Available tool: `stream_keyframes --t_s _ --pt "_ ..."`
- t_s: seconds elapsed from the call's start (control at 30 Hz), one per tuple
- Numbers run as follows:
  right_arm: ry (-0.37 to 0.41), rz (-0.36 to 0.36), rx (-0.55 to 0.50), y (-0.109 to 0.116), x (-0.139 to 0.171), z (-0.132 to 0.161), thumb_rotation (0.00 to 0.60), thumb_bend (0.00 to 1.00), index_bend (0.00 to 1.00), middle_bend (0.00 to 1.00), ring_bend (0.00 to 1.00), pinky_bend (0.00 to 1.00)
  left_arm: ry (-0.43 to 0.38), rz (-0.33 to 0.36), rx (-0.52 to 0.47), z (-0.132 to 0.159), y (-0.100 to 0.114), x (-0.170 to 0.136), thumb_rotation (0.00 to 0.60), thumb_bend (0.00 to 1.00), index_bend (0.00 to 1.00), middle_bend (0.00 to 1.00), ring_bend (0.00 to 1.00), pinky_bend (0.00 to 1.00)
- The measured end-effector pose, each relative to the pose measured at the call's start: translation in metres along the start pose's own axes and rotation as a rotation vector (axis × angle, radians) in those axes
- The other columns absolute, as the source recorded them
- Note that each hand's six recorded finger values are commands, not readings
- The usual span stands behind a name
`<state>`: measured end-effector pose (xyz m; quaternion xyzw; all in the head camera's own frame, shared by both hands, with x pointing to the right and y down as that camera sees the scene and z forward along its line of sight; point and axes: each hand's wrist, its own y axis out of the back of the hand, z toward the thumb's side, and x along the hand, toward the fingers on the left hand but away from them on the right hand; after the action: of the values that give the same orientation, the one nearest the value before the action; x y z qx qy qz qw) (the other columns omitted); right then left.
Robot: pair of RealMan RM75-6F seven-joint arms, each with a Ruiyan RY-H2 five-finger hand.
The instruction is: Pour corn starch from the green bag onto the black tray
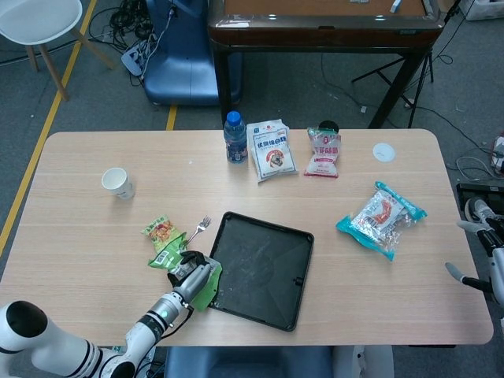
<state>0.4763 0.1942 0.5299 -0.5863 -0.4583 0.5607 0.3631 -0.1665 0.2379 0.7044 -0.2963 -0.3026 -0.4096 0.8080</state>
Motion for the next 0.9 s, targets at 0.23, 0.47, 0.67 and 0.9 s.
stream_keyframes --t_s 0.23,0.47,0.67,0.9 --pt "-0.001 -0.006 0.0 0.002 0.001 -0.001 0.6 0.1 0.28 0.31 0.15 0.18 0.045 -0.003 -0.017 -0.016 0.002 0.001 0.6 0.43 0.42 0.57 0.57 0.8" --pt "-0.007 0.001 -0.005 -0.001 0.002 -0.003 0.6 0.1 0.28 0.32 0.15 0.18 0.03 -0.006 -0.005 -0.01 0.003 0.001 0.6 0.43 0.42 0.57 0.57 0.8" --pt "-0.011 -0.003 -0.003 0.0 0.003 -0.004 0.6 0.1 0.28 0.32 0.15 0.18 -0.01 -0.03 0.005 0.009 -0.001 0.002 0.6 0.43 0.43 0.57 0.57 0.8" --pt "-0.007 -0.004 -0.007 -0.001 0.003 -0.004 0.6 0.1 0.28 0.32 0.15 0.18 0.022 -0.037 -0.008 -0.004 0.0 0.002 0.6 0.43 0.43 0.57 0.57 0.8"
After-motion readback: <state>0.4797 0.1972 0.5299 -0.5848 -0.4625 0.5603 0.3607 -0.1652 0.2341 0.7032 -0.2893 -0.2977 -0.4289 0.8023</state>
